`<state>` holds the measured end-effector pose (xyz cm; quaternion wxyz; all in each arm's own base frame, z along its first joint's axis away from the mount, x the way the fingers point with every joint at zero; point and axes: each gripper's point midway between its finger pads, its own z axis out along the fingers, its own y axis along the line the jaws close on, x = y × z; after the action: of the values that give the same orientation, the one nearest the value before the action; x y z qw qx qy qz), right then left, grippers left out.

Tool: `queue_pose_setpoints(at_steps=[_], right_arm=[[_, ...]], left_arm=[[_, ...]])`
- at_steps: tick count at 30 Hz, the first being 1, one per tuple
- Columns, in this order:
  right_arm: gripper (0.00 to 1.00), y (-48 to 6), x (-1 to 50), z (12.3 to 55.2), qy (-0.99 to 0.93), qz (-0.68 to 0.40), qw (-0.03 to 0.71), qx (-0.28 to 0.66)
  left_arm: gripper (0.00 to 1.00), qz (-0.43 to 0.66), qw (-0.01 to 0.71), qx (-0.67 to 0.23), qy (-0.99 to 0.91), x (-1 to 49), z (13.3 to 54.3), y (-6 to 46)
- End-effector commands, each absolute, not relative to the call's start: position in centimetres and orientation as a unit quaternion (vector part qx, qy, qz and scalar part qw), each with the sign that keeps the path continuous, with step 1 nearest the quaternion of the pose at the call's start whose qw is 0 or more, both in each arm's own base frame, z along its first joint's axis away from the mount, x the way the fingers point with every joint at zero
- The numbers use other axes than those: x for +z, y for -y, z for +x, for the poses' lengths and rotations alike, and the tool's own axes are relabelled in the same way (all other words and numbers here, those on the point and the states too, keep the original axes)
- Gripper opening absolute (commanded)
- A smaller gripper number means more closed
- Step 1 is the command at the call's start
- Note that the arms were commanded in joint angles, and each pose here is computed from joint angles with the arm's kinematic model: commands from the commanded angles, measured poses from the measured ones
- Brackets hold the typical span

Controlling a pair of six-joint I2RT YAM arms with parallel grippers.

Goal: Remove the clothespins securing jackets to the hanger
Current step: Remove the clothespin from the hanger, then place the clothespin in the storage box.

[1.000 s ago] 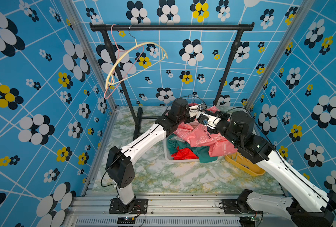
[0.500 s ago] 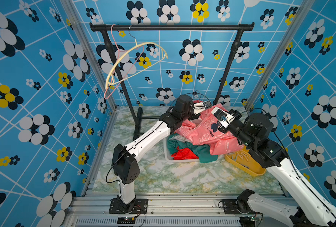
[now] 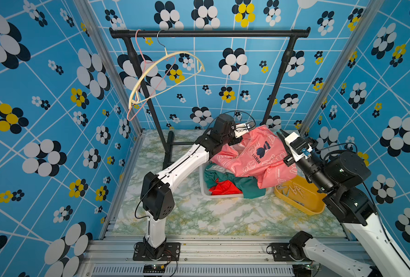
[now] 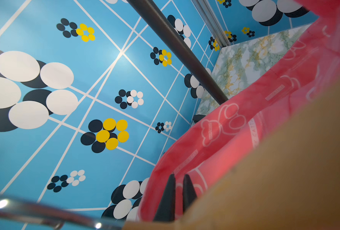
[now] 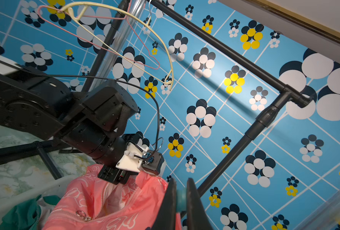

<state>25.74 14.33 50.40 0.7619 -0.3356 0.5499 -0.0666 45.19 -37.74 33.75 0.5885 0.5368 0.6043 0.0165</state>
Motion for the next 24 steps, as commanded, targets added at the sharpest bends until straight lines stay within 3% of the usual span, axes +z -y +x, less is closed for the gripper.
queue_pose_setpoints(at_steps=[1, 5, 11, 19, 24], right_arm=[[0.03, -8.7, 48.4, 28.9, -0.643, -0.229, 0.707, -0.183], [0.04, -3.5, 43.6, 30.6, -0.730, -0.119, 0.639, -0.211], [0.06, 2.8, 39.3, 29.4, -0.778, 0.030, 0.594, -0.201], [0.04, 5.6, 25.6, 30.2, -0.859, 0.150, 0.468, -0.144], [0.07, 6.9, 21.6, 30.4, -0.877, 0.188, 0.423, -0.125]], left_arm=[[0.08, 0.508, 0.625, 0.006, -0.593, 37.5, 45.0, 37.4], [0.08, 0.507, 0.630, -0.002, -0.587, 37.4, 44.4, 37.3], [0.09, 0.508, 0.644, -0.002, -0.572, 38.6, 42.7, 36.5], [0.09, 0.507, 0.659, -0.019, -0.556, 39.6, 41.7, 36.7], [0.09, 0.510, 0.659, -0.019, -0.553, 39.5, 41.3, 36.8]])
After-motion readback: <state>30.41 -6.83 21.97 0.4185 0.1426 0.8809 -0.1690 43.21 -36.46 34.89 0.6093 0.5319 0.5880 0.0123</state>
